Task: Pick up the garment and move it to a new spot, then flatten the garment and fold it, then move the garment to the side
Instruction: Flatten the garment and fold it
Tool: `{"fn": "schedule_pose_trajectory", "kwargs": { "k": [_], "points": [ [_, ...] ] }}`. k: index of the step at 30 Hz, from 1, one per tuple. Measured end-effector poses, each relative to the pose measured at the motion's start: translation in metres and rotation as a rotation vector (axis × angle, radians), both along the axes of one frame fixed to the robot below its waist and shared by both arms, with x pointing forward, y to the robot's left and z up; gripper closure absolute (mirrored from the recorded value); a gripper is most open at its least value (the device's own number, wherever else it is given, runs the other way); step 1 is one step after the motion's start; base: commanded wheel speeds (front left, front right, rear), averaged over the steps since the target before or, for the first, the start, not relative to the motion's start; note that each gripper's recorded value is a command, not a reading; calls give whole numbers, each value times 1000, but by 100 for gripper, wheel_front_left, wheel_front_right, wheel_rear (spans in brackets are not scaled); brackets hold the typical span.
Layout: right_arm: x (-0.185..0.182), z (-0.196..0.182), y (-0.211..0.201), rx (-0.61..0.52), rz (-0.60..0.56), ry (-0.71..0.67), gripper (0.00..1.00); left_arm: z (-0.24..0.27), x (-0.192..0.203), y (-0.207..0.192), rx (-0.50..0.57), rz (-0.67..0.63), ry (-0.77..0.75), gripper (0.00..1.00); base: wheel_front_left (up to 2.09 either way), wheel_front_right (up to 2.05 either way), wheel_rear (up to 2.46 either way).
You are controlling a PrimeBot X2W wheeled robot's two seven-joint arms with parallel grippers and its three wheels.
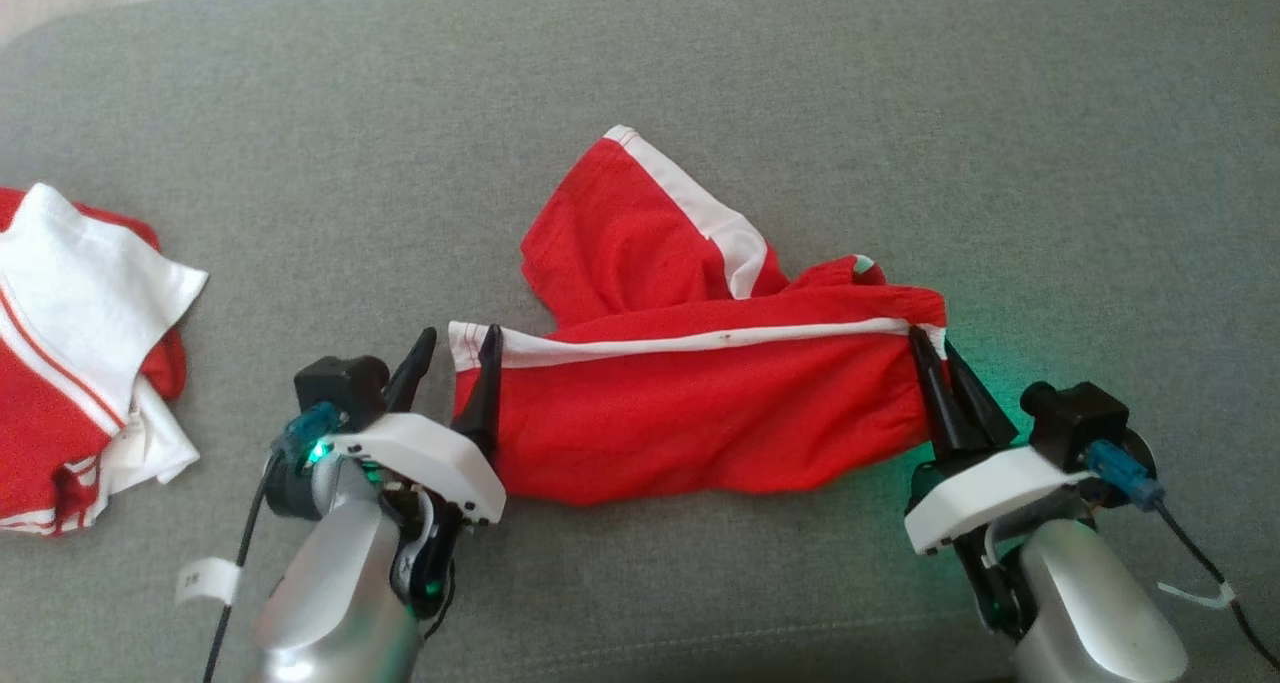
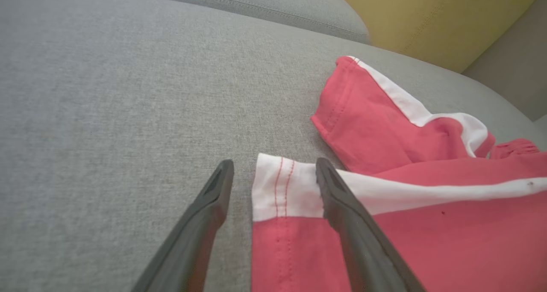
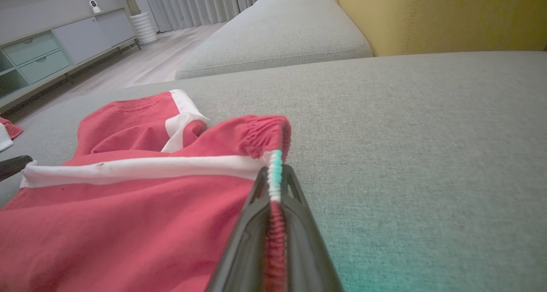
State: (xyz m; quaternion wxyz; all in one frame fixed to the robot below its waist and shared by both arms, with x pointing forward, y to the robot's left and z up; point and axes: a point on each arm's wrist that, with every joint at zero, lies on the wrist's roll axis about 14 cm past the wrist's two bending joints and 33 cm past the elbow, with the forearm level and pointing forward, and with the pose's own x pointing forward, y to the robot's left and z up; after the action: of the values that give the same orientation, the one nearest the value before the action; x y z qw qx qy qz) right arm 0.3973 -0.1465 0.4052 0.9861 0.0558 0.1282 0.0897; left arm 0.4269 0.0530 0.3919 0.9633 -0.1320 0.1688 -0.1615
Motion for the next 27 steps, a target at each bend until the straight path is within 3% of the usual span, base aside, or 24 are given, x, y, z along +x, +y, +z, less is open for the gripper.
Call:
{"fn": "schedule_pose_trajectory", "kwargs": {
  "k": [7, 9, 10, 12, 13, 19, 27],
  "points": [
    [-1, -3, -1, 0, -3, 8, 100, -11, -4, -5, -17, -28, 41, 0, 0, 0, 0],
    [1, -1, -1, 0, -3, 3, 100, -13, -5, -5, -29, -24, 49, 49, 0, 0, 0],
    [2, -1, -1, 2, -4, 1, 100, -13, -5, -5, -36, -21, 53, 55, 0, 0, 0],
    [2, 0, -1, 7, -7, 1, 100, -14, -5, -6, -37, -24, 55, 94, 0, 0, 0],
    [2, -1, -1, 7, -7, 1, 100, -14, -5, -6, -37, -25, 55, 100, 0, 0, 0],
    [4, 6, -1, 13, -9, -19, 100, -7, -4, -8, -40, -28, 34, 100, 0, 0, 0],
    [10, 59, 6, 69, -10, -170, 100, 72, 21, 7, -24, 12, -222, 100, 0, 0, 0]
  ]
}}
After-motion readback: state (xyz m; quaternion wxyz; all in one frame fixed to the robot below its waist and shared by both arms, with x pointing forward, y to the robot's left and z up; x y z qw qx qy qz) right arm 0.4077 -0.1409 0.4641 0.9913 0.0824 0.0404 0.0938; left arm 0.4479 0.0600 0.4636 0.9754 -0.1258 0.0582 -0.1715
